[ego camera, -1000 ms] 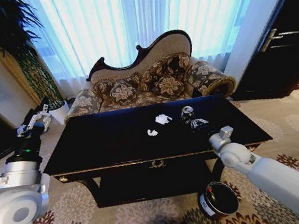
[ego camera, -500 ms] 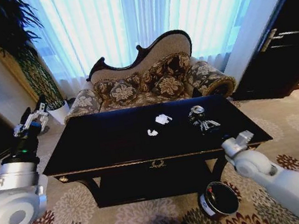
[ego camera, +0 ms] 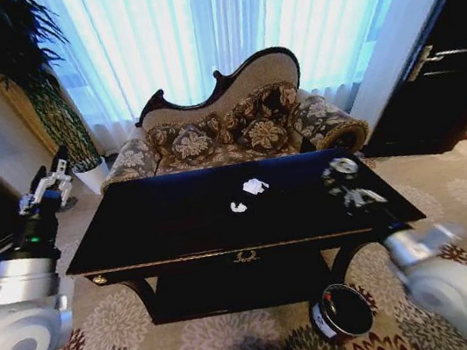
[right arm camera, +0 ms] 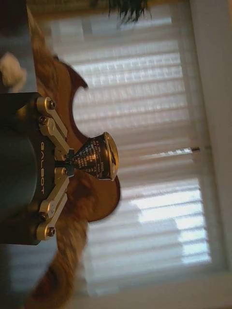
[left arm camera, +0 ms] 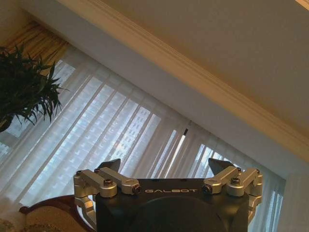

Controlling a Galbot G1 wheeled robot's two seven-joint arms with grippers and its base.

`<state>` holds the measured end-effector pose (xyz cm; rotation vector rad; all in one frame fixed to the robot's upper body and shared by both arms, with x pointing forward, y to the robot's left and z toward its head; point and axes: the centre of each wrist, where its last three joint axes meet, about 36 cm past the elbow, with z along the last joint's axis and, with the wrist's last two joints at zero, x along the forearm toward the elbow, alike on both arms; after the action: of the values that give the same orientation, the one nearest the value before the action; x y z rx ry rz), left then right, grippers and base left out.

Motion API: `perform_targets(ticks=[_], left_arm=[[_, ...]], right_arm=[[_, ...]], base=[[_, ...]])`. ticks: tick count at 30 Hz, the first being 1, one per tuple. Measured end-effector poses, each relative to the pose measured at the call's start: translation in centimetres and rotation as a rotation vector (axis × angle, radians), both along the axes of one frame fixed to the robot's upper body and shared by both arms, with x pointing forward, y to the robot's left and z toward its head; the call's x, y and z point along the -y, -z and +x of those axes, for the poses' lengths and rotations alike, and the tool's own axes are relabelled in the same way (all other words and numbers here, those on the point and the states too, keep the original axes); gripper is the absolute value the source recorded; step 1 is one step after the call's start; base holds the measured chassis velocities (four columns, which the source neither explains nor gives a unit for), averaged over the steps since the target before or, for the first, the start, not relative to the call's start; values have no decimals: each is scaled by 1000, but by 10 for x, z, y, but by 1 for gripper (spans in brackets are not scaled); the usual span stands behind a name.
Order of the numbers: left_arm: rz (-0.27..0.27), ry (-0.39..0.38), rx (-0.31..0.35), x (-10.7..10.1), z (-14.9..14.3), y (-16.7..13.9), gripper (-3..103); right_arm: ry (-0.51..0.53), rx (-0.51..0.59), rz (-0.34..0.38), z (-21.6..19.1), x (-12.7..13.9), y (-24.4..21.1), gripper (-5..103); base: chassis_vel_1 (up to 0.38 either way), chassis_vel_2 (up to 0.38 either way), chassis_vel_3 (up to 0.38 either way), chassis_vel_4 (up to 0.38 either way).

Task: Move to the front of the table and place the trash on the table into the trash bin.

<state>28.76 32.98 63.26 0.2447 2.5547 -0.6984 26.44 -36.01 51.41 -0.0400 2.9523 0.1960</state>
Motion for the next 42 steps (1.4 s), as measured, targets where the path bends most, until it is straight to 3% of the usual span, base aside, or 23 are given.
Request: perform_targets(ticks=[5,14,19,23,34,42], left_arm=[[-11,-27,-4,-5,-8,-1,100],[-20,-29,-14,-6,-9,0,100],[-11,-22,-9,-6,-7,-2,100],[-11,-15,-3,-5,-6,-4,100],[-20,-28,-15,-11,0,1,100],[-10,-21,-12,-14,6,0,100]], right_arm=[[49,35,-55,-6,13,11,1],[134,-1,-24,-22,26,29,1],[171,-62,-92,-33,33,43,1],[167,-136,-167,-49,37,53,1],[155,-209,-240,-71,47,64,1],[159,-274,-259,-92,47,107,1]], base=[[0,0,0,0],[0,0,0,0],[0,0,0,0],[0,0,0,0],[0,0,0,0],[0,0,0,0]])
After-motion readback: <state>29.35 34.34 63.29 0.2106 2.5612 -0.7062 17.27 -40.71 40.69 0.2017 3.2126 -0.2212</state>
